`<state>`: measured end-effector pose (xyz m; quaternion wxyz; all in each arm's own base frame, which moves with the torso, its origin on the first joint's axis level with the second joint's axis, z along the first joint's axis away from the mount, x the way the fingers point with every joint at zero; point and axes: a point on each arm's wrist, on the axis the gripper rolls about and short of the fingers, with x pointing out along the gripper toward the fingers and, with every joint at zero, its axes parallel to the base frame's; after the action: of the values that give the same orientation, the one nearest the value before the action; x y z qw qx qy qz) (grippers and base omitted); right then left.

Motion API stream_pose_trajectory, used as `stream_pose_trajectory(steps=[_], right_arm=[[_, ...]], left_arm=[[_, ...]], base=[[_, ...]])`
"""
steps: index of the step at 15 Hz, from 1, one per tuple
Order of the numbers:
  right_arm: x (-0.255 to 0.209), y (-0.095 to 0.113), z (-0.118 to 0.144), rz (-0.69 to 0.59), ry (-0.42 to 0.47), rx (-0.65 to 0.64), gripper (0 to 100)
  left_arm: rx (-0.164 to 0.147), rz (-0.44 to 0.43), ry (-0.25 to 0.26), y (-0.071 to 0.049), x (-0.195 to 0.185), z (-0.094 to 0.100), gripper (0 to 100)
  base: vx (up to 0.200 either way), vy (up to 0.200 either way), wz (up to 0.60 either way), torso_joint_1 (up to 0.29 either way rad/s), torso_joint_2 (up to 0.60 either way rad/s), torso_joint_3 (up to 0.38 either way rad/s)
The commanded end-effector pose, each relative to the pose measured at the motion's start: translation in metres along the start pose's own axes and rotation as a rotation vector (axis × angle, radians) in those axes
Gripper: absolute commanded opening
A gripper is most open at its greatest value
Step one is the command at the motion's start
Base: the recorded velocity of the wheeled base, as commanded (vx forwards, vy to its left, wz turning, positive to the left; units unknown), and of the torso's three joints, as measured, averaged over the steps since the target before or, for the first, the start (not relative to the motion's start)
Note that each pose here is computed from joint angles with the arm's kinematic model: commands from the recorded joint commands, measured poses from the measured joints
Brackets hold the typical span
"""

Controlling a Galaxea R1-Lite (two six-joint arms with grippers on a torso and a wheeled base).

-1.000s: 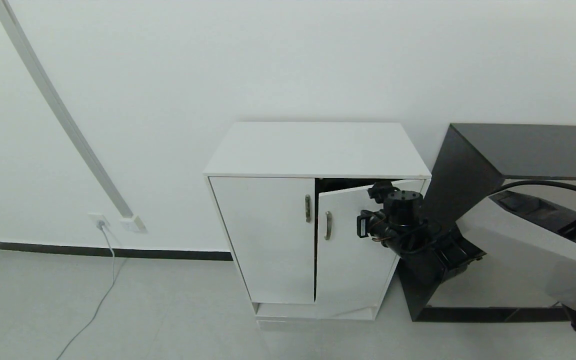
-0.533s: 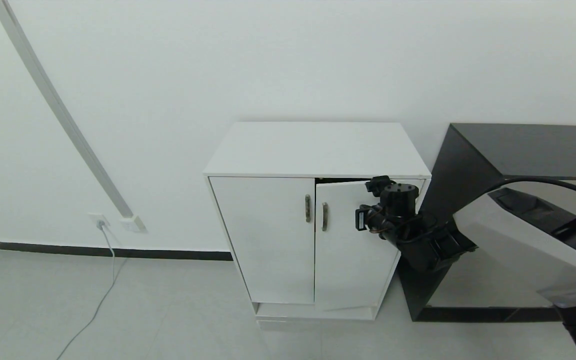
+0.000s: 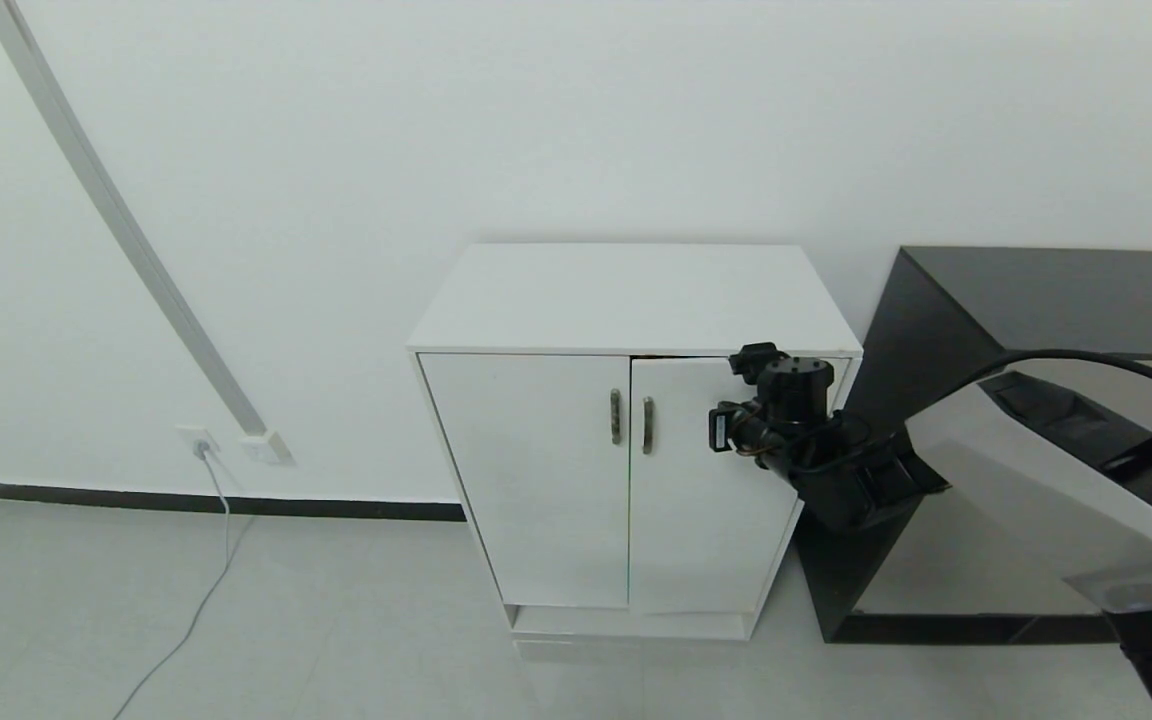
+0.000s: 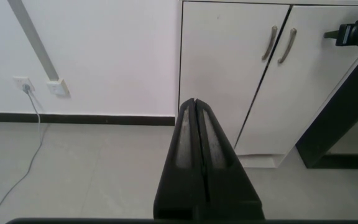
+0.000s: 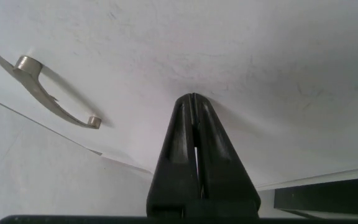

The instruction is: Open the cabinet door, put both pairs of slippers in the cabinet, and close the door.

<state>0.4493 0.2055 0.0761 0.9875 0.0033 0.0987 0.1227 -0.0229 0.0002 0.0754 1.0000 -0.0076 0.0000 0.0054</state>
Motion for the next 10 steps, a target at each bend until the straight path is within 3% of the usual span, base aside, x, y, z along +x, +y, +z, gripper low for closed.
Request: stream_pose_trajectory(steps=[1, 10], right_arm=[[0.0023, -0.0004, 0.0004, -0.002, -0.005, 0.001, 0], [0.0069, -0.0034, 0.001, -0.011, -0.01, 0.001, 0]], left_arm=[[0.0, 0.001, 0.002, 0.0, 0.0001, -0.0001, 0], [0.0, 0.0, 0.002, 0.0, 0.0001, -0.0001, 0]], base=[[0.0, 0.0, 0.0, 0.0, 0.0, 0.0], [0.0, 0.0, 0.0, 0.0, 0.0, 0.0]])
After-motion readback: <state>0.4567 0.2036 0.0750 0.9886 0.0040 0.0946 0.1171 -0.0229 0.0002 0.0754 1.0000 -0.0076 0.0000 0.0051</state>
